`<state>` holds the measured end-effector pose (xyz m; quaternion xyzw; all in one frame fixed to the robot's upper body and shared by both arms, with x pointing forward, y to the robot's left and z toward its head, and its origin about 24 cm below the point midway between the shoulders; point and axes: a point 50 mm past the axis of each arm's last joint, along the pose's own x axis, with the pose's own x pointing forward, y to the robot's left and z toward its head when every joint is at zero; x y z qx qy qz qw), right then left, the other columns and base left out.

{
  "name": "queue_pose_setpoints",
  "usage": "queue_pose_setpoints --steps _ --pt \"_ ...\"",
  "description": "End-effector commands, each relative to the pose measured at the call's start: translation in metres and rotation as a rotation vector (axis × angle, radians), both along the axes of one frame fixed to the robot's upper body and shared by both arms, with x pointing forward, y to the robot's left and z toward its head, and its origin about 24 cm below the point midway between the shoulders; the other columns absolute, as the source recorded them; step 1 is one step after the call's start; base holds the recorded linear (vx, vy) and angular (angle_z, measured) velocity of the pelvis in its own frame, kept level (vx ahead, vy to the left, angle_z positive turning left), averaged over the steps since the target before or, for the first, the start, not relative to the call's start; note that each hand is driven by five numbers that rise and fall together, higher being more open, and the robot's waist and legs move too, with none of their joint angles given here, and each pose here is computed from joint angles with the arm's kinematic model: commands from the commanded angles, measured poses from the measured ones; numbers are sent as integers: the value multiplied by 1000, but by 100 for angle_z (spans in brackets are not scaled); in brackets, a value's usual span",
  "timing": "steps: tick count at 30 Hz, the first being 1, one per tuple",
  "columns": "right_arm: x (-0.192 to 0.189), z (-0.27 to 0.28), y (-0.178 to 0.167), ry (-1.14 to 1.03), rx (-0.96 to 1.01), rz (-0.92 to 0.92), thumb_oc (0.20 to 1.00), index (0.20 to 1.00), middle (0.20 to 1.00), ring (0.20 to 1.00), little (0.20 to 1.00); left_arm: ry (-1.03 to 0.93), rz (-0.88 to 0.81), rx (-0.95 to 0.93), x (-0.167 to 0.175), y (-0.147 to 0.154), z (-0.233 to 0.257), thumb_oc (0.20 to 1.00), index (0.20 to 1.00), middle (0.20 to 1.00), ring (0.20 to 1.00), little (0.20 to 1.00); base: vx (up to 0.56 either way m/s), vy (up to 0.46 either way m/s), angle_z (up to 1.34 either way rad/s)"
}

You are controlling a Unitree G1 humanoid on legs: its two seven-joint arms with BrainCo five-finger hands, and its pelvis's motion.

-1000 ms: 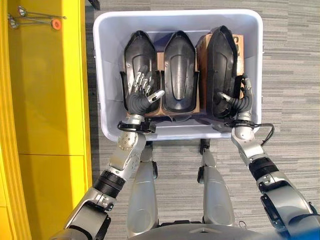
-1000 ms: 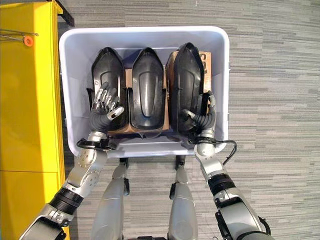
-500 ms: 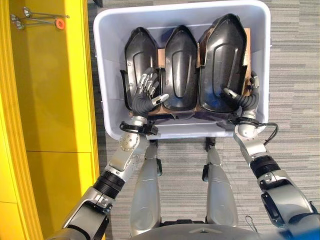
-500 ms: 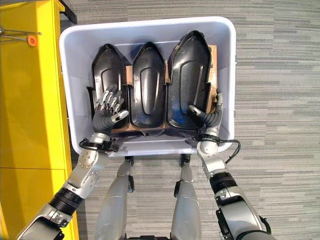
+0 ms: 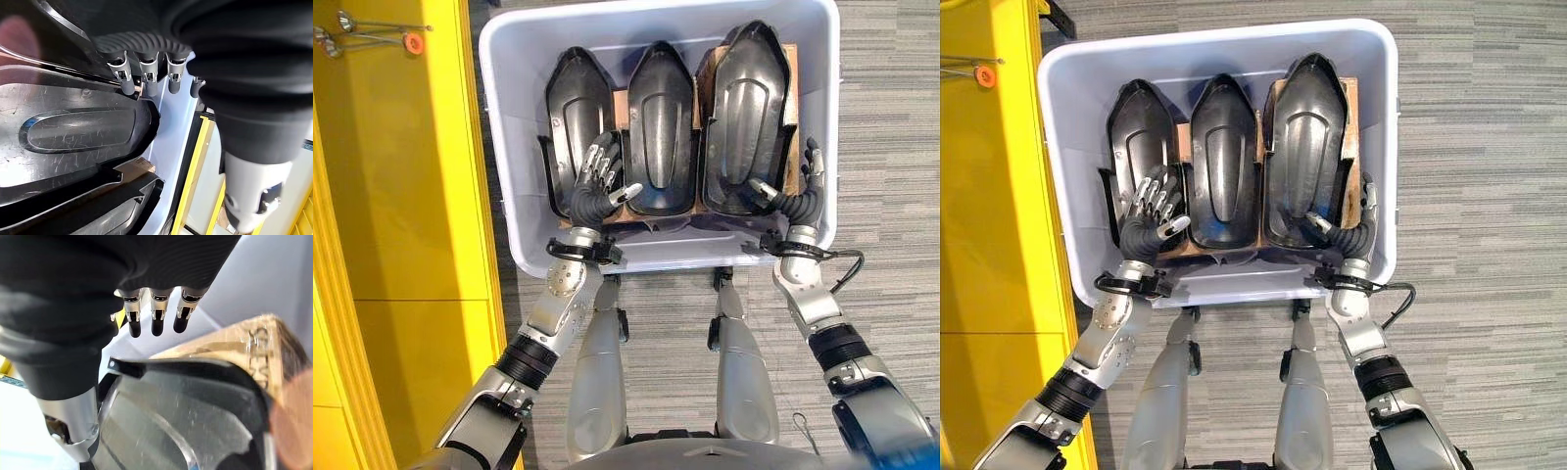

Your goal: Move parts from the plastic box to the shelf.

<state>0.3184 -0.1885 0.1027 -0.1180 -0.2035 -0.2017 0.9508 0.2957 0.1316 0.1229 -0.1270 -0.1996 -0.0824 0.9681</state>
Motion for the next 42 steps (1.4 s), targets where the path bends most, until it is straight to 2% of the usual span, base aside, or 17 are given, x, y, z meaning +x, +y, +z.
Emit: queue_pose_setpoints --steps 1,19,28,35,36,37,42 --pt "-2 21 -7 -111 -29 -16 1000 1000 1000 1000 1000 -165 17 -54 -4 5 32 1000 1000 1000 1000 1000 0 0 0" --pt "8 9 -5 -38 12 -35 1000 1000 1000 1000 1000 -164 7 -65 -4 3 32 1000 1000 1000 1000 1000 0 0 0" --pt "30 -2 -9 78 70 -74 1000 1000 1000 1000 1000 -165 -47 -75 -5 -3 34 1000 1000 1000 1000 1000 0 0 0" --pt "40 7 -8 90 23 -72 1000 1000 1000 1000 1000 -160 -73 -71 -4 -7 34 1000 1000 1000 1000 1000 0 0 0" --pt "44 9 -7 107 -13 -72 432 432 432 432 432 -161 -77 -71 -4 -8 34 1000 1000 1000 1000 1000 0 0 0" --pt "46 10 -7 112 -24 -72 200 200 200 200 200 -161 -79 -70 -4 -8 34 1000 1000 1000 1000 1000 0 0 0" --pt "47 7 -4 139 -74 -61 200 200 200 200 200 -153 -83 -67 -4 -8 33 1000 1000 1000 1000 1000 5 1 1"
